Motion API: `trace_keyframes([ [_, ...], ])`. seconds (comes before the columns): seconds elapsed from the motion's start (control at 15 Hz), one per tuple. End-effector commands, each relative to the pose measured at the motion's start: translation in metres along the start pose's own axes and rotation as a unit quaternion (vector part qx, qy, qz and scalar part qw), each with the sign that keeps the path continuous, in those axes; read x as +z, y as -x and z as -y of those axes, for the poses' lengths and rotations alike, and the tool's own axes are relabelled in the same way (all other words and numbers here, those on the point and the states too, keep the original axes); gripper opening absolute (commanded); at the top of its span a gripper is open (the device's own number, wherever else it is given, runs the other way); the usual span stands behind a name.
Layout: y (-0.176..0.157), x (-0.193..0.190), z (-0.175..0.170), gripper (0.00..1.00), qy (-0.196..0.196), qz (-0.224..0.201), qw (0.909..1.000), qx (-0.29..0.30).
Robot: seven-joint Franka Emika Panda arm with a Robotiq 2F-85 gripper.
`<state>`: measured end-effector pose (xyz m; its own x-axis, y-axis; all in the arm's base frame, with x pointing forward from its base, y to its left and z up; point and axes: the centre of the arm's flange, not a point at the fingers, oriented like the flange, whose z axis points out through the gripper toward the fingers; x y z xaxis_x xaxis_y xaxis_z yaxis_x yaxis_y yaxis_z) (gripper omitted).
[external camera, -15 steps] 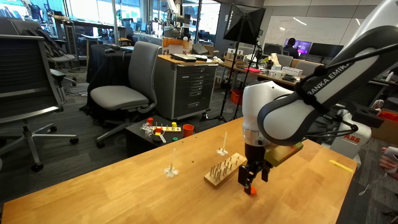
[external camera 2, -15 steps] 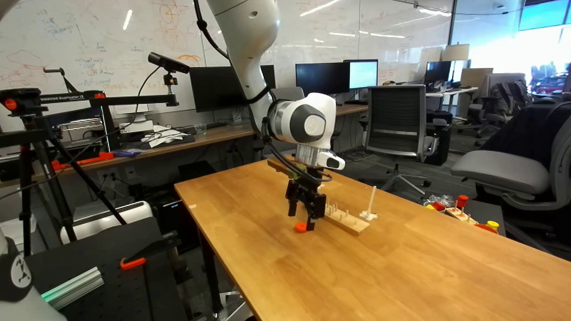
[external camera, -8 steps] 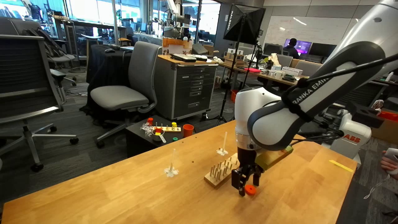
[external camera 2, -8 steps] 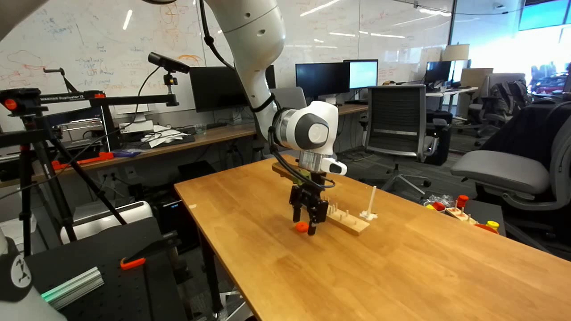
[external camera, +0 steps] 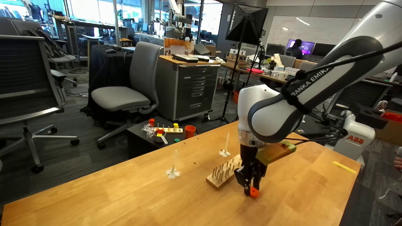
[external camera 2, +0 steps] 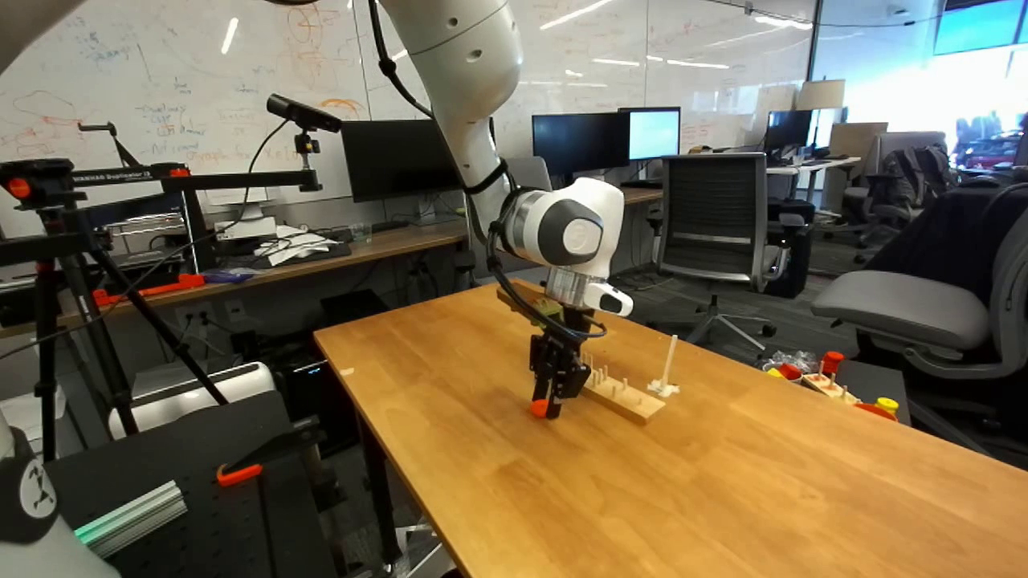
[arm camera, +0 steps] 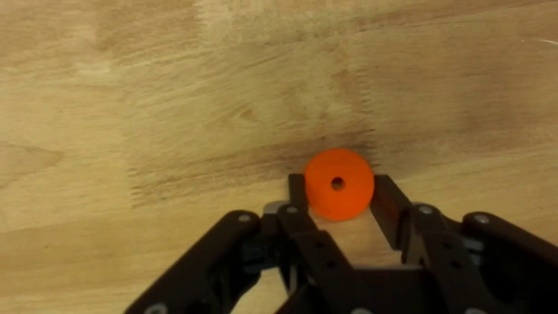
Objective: Place the orange disk on the wooden base
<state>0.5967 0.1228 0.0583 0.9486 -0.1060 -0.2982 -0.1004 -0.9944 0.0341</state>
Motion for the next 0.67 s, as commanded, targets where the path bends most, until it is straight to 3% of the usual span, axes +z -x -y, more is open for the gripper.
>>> trace_keyframes([
  [0.0, 0.004, -0.008, -0.017, 0.18, -0.03, 0.017, 0.9992, 0.018],
  [0.6, -0.005, -0.068, -0.03, 0.18, -0.014, -0.028, 0.9987, 0.041],
])
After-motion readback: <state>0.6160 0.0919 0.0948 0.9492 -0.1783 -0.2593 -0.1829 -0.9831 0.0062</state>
